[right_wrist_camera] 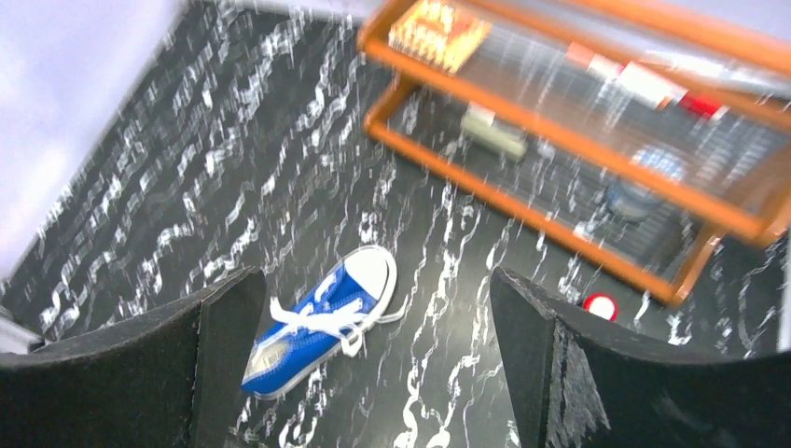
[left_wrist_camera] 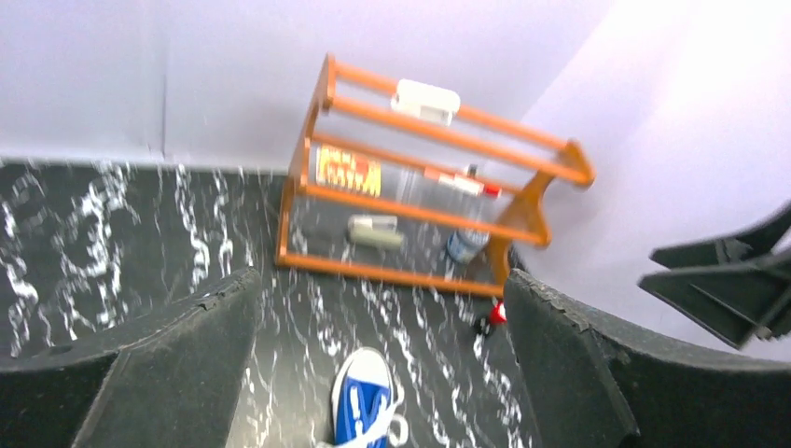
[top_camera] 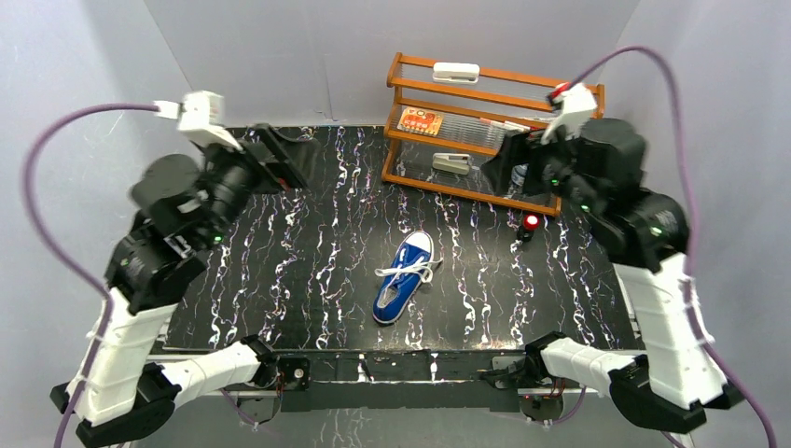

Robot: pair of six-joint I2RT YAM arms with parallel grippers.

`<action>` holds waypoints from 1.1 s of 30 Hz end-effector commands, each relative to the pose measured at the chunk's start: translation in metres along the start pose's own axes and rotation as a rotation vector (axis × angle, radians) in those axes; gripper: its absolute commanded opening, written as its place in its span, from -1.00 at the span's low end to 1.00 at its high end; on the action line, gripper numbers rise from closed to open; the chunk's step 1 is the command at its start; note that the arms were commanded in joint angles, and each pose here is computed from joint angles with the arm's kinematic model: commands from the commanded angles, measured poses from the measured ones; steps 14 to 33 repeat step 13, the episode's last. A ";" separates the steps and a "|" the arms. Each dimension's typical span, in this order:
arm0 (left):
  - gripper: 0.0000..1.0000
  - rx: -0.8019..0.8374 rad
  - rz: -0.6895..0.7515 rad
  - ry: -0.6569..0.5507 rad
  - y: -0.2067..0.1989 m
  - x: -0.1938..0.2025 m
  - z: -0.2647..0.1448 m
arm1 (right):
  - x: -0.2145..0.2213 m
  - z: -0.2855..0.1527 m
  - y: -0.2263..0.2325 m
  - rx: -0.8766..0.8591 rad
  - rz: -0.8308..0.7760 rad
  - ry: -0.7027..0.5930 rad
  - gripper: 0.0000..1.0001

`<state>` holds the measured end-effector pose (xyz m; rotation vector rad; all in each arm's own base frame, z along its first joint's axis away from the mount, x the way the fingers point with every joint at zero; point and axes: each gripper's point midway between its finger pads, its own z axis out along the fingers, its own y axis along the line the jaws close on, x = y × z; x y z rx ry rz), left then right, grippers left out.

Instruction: Tie the shoes

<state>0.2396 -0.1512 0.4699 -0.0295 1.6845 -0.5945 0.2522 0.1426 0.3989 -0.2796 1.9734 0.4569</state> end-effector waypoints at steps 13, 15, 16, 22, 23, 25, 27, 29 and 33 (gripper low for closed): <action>0.97 -0.114 0.182 -0.229 0.024 -0.080 -0.041 | -0.069 -0.076 -0.013 0.116 0.014 -0.207 0.97; 0.97 -0.114 0.182 -0.229 0.024 -0.080 -0.041 | -0.069 -0.076 -0.013 0.116 0.014 -0.207 0.97; 0.97 -0.114 0.182 -0.229 0.024 -0.080 -0.041 | -0.069 -0.076 -0.013 0.116 0.014 -0.207 0.97; 0.97 -0.114 0.182 -0.229 0.024 -0.080 -0.041 | -0.069 -0.076 -0.013 0.116 0.014 -0.207 0.97; 0.97 -0.114 0.182 -0.229 0.024 -0.080 -0.041 | -0.069 -0.076 -0.013 0.116 0.014 -0.207 0.97; 0.97 -0.114 0.182 -0.229 0.024 -0.080 -0.041 | -0.069 -0.076 -0.013 0.116 0.014 -0.207 0.97; 0.97 -0.114 0.182 -0.229 0.024 -0.080 -0.041 | -0.069 -0.076 -0.013 0.116 0.014 -0.207 0.97; 0.97 -0.114 0.182 -0.229 0.024 -0.080 -0.041 | -0.069 -0.076 -0.013 0.116 0.014 -0.207 0.97; 0.97 -0.114 0.182 -0.229 0.024 -0.080 -0.041 | -0.069 -0.076 -0.013 0.116 0.014 -0.207 0.97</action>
